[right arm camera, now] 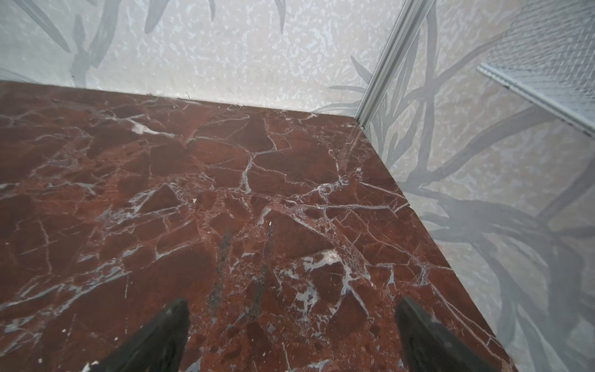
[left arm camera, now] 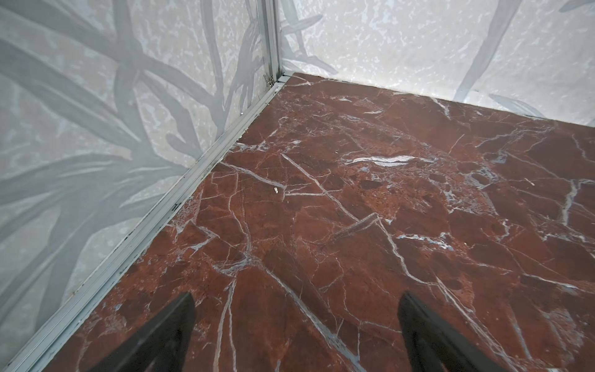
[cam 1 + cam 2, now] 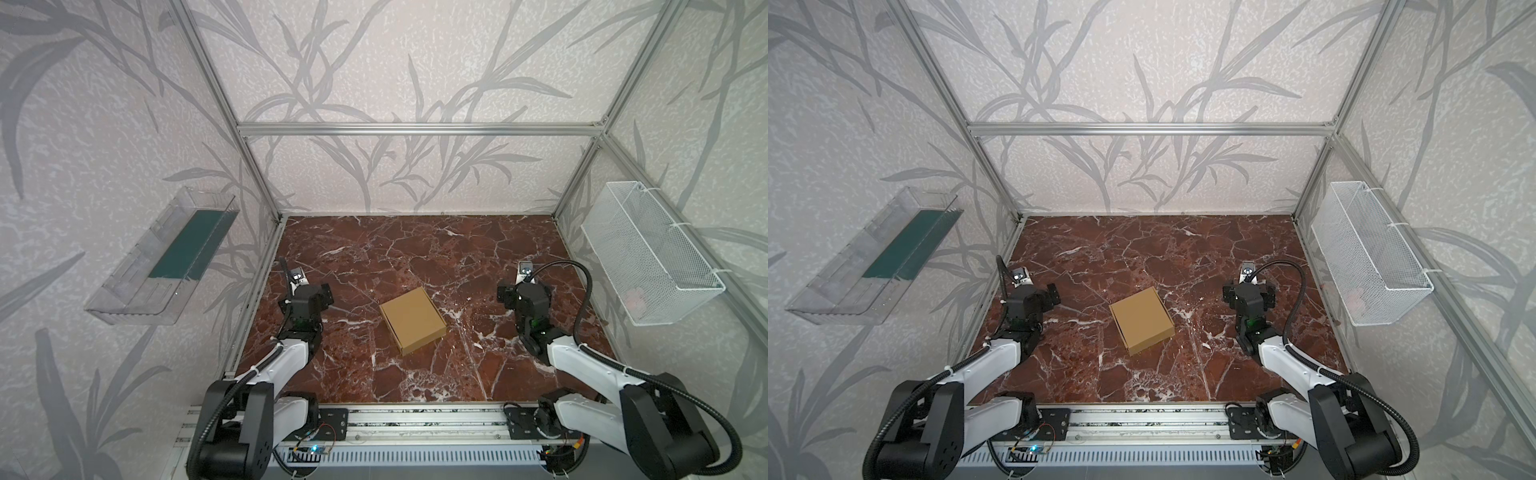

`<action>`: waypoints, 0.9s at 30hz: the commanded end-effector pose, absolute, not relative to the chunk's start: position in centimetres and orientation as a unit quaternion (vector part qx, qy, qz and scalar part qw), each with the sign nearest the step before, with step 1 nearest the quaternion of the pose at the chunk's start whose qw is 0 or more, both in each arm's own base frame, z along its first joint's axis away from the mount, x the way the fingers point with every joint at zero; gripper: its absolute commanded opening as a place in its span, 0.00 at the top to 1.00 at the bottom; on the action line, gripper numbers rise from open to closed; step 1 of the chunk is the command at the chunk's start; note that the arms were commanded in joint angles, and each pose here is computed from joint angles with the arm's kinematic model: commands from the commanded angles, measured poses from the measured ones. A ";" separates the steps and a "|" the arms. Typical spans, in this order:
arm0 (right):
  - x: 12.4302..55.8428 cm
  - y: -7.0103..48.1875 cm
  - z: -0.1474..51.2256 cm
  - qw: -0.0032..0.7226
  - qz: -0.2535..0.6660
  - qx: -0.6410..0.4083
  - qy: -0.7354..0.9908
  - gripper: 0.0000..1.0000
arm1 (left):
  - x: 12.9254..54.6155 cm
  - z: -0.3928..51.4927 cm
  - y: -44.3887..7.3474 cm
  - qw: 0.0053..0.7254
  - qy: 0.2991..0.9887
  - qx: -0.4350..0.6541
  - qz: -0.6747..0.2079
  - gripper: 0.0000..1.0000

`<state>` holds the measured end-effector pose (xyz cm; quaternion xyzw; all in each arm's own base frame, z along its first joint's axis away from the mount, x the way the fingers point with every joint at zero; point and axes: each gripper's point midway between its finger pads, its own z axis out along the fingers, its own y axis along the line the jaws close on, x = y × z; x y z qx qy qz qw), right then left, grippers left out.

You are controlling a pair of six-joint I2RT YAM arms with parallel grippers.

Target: Fold the paper box

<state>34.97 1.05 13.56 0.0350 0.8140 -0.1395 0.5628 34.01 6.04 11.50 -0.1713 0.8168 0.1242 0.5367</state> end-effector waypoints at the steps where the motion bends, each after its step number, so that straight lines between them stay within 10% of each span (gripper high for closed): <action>1: 36.4 0.9 15.0 0.600 -0.140 0.042 0.786 0.01 | 35.5 13.0 6.5 0.575 0.791 -0.170 0.127 0.01; 27: 39.4 1.1 9.6 0.594 -0.088 0.004 0.800 0.01 | 38.7 9.5 5.9 0.568 0.808 -0.126 0.093 0.01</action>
